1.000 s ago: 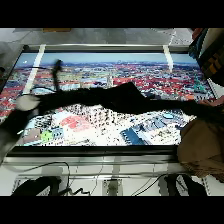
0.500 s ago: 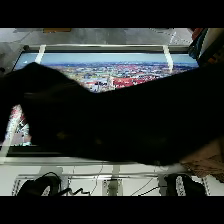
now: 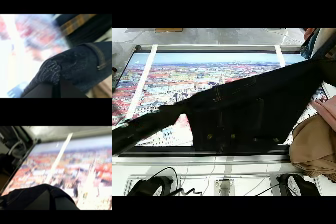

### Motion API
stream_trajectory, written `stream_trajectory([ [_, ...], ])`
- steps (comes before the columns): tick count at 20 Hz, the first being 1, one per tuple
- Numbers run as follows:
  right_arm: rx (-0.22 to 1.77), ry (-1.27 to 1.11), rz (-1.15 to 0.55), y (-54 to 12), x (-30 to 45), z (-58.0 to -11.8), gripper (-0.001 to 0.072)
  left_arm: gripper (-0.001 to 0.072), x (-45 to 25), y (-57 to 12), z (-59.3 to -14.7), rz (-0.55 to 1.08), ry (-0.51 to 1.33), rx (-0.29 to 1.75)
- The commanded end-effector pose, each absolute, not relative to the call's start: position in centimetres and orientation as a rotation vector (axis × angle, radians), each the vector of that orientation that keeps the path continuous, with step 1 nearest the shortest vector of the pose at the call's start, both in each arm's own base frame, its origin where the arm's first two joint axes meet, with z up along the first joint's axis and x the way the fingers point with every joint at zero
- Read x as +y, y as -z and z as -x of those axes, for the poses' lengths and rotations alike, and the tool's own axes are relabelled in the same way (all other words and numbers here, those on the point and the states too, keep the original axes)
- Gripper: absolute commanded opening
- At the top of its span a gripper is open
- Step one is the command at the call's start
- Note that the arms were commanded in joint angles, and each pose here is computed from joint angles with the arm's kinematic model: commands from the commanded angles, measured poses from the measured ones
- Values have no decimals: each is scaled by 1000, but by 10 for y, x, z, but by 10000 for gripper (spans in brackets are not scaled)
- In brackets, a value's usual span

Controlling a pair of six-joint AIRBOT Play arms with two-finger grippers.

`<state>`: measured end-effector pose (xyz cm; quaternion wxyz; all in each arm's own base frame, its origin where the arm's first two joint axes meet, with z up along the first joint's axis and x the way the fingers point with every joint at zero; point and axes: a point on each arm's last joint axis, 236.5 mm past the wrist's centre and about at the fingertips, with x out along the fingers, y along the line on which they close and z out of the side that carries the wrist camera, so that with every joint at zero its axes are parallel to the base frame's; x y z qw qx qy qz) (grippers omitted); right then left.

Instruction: Fold the clothes and pants, and hang the long-sleeved shirts on hangers.

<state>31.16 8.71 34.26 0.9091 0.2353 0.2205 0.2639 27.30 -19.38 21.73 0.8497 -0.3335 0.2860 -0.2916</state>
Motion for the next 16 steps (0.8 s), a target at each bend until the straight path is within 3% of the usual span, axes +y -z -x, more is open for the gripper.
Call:
stream_trajectory([
  [1,690,-542,-634,-228,99,-381,14,35,-197,-125,-340,690,454,710],
  [5,732,-456,-639,-148,118,-453,15,35,-178,-90,-416,718,270,566],
  [8,715,-406,-645,-129,118,-475,15,35,-161,-93,-436,714,205,474],
  [11,827,-427,-537,-105,119,-455,14,34,-172,-72,-421,591,261,581],
  [16,1259,-450,-305,-41,103,-368,14,34,-158,9,-340,440,310,1086],
])
